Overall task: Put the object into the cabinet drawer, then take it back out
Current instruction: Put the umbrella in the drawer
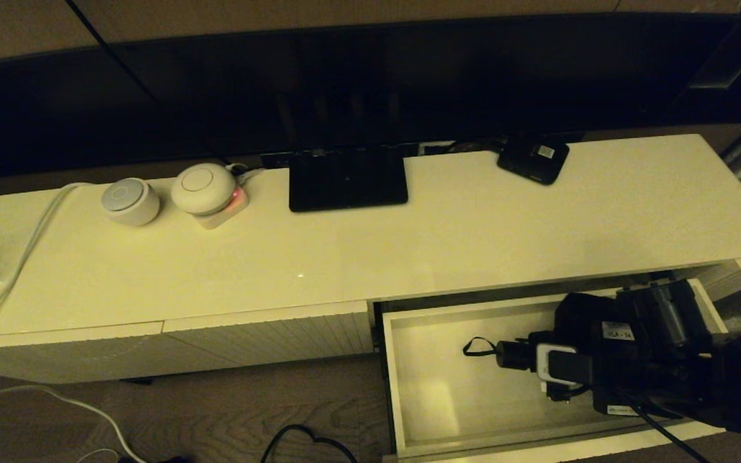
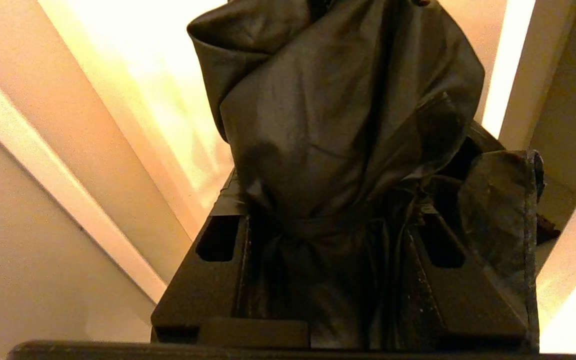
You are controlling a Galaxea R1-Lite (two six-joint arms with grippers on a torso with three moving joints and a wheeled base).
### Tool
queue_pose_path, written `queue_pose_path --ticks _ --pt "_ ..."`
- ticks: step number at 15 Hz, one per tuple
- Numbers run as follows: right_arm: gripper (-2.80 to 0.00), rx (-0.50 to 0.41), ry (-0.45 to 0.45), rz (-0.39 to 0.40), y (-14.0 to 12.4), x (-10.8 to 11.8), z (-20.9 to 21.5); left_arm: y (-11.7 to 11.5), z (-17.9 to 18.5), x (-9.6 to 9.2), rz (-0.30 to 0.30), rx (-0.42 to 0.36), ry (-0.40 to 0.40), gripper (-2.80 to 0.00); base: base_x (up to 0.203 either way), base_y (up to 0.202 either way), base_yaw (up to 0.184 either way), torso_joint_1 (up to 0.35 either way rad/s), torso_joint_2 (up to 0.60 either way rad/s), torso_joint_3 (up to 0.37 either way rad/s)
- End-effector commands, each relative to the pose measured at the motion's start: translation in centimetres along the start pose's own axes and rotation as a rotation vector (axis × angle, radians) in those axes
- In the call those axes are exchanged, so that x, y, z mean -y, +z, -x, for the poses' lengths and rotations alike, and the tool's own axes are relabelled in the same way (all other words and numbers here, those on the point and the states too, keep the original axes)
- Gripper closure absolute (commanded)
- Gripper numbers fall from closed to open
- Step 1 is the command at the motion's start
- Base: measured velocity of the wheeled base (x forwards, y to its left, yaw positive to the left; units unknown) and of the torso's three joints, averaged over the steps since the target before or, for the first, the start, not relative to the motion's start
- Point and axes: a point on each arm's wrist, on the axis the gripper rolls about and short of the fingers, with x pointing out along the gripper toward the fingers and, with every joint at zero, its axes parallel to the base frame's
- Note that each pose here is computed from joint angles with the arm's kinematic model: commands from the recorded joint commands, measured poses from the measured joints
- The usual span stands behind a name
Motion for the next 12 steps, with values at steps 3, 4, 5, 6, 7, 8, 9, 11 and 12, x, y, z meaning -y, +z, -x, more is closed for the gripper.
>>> queue_pose_path --ticks 3,4,5,6,7,8,9,11,12 --pt "0.00 0.021 -0.060 -0.005 -0.20 0.66 1.83 -0.09 -0.02 0.01 0.000 -0.003 0.000 0.00 0.000 0.000 0.000 0.000 0.00 0.000" --pt "0.00 0.019 -0.056 -0.005 -0.30 0.46 1.89 -0.09 -0.02 0.01 0.000 -0.003 0.000 0.00 0.000 0.000 0.000 0.000 0.00 0.000" --pt "0.00 0.020 -0.050 -0.005 -0.33 0.30 1.82 -0.09 -0.02 0.01 0.000 -0.003 0.000 0.00 0.000 0.000 0.000 0.000 0.00 0.000" --pt "-2.80 0.019 -0.044 -0.002 -0.36 0.19 1.78 -0.09 -0.02 0.01 0.000 -0.003 0.000 0.00 0.000 0.000 0.000 0.000 0.00 0.000" --pt "-2.80 0.013 -0.031 0.001 -0.37 -0.05 1.47 -0.09 -0.02 0.01 0.000 -0.003 0.000 0.00 0.000 0.000 0.000 0.000 0.00 0.000" --pt "-2.80 0.007 -0.030 0.002 -0.39 -0.10 1.44 -0.09 -0.02 0.01 0.000 -0.003 0.000 0.00 0.000 0.000 0.000 0.000 0.00 0.000" --pt "-2.80 0.007 -0.028 0.001 -0.38 -0.11 1.40 -0.09 -0.02 0.01 0.000 -0.003 0.000 0.00 0.000 0.000 0.000 0.000 0.00 0.000" --pt "-2.80 0.011 -0.026 0.003 -0.37 -0.14 1.33 -0.09 -0.02 0.01 0.000 -0.003 0.000 0.00 0.000 0.000 0.000 0.000 0.00 0.000" --pt "-2.80 0.014 -0.033 -0.003 -0.36 -0.04 1.44 -0.09 -0.02 0.01 0.000 -0.003 0.000 0.00 0.000 0.000 0.000 0.000 0.00 0.000"
